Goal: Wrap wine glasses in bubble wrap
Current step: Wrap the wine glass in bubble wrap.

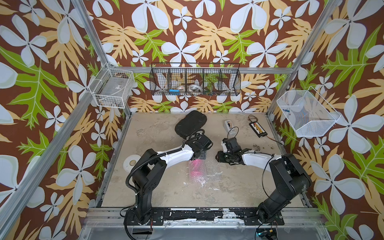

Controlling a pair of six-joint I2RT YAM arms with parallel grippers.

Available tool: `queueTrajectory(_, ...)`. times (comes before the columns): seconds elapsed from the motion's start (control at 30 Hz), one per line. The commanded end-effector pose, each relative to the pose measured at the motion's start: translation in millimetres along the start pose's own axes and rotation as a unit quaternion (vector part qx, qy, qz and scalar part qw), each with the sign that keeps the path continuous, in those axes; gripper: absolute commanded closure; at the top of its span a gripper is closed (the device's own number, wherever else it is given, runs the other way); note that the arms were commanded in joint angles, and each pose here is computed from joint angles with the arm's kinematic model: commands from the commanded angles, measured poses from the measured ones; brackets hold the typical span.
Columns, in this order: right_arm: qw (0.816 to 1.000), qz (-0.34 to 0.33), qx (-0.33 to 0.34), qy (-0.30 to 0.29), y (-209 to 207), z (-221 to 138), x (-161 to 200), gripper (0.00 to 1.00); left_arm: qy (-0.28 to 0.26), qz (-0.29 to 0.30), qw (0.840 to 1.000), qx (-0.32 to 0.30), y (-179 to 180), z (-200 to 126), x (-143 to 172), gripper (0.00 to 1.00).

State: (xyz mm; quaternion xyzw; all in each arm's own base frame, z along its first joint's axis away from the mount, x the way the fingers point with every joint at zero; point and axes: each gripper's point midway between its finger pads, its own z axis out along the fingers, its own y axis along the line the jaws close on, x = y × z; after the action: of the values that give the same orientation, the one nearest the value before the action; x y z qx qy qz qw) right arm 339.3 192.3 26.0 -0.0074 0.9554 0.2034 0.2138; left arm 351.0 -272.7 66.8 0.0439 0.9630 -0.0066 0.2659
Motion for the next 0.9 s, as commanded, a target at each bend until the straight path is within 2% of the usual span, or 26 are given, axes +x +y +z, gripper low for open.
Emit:
queueTrajectory(0.0, 0.999, 0.017, -0.034, 0.031, 8.0, 5.3, 16.1, 0.58, 0.041, 0.004, 0.999, -0.015, 4.6, 5.0, 19.7, 0.18)
queueTrajectory(0.3, 0.991, 0.059, -0.110, 0.040, 28.0, 3.7, 26.3, 0.71, 0.039, 0.005, 0.999, -0.020, 3.4, 6.3, 17.7, 0.18)
queueTrajectory(0.53, 0.983, 0.074, -0.166, -0.009, 50.8, -23.1, 6.0, 0.86, 0.040, 0.009, 0.999, -0.010, 0.1, 6.1, 17.7, 0.20)
queueTrajectory(0.7, 0.974, 0.074, -0.211, -0.021, 69.4, -32.7, -4.1, 0.91, 0.041, 0.006, 0.999, 0.010, -5.6, 4.9, 19.1, 0.21)
queueTrajectory(0.87, 0.971, 0.061, -0.230, -0.017, 87.9, -33.5, -4.5, 0.91, 0.041, 0.000, 0.999, 0.025, -10.1, 3.3, 19.3, 0.22)
